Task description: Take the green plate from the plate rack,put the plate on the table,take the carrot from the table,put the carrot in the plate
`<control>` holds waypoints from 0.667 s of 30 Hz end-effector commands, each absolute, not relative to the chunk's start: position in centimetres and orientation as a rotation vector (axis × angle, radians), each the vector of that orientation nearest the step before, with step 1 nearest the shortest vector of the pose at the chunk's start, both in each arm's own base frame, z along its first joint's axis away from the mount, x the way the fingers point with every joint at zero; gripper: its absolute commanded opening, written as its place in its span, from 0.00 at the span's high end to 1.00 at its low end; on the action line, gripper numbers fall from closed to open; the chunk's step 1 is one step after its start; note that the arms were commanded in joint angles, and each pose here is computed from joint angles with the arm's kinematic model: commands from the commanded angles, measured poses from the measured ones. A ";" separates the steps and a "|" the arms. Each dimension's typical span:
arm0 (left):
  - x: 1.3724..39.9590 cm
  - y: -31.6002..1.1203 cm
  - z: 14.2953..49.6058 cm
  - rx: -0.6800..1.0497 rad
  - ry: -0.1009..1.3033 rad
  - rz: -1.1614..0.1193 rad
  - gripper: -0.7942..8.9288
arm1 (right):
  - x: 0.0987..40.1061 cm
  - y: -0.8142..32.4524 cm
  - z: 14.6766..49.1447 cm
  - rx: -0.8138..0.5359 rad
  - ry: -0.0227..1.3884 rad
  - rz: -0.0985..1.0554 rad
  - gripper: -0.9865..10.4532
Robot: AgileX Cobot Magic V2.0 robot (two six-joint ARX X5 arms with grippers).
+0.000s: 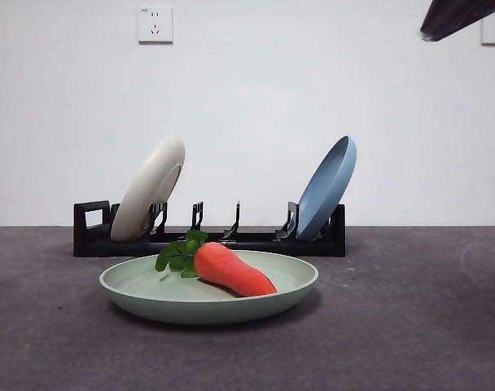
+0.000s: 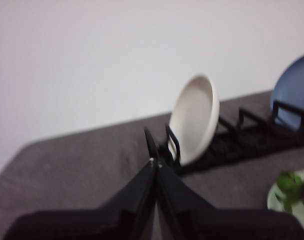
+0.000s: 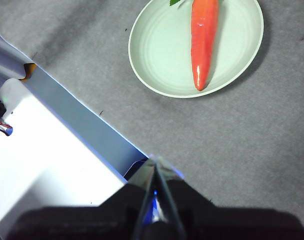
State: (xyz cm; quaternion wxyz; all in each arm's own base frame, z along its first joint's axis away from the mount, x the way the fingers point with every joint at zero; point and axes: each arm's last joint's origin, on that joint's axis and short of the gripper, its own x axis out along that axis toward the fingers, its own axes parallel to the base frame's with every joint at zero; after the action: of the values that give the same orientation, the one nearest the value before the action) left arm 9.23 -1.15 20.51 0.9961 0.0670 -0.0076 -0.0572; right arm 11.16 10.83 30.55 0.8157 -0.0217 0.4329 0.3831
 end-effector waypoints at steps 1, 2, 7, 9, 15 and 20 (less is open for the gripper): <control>9.5 -1.1 18.9 0.092 0.004 -0.123 0.92 | 11.2 10.9 30.5 -0.054 0.919 0.820 0.91; 9.6 -1.1 18.3 0.081 0.016 -0.121 0.92 | 11.2 10.9 30.5 -0.054 0.919 0.820 0.91; 9.8 -1.0 16.5 0.063 0.049 -0.147 0.92 | 11.2 10.9 30.5 -0.054 0.919 0.821 0.91; 9.8 -1.0 16.0 0.044 0.062 -0.142 0.92 | 11.2 10.9 30.5 -0.054 0.919 0.820 0.91; 9.7 -0.7 15.3 0.020 0.121 -0.118 0.92 | 11.2 10.9 30.5 -0.054 0.919 0.821 0.91; 9.6 -0.5 14.8 -0.018 0.176 -0.096 0.92 | 11.2 10.9 30.5 -0.054 0.919 0.820 0.91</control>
State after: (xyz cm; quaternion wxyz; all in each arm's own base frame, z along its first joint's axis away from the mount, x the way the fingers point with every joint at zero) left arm 9.54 -0.56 15.15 0.9951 0.0051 0.0842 -0.0507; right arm 11.16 10.83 30.55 0.8157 -0.0217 0.4329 0.3831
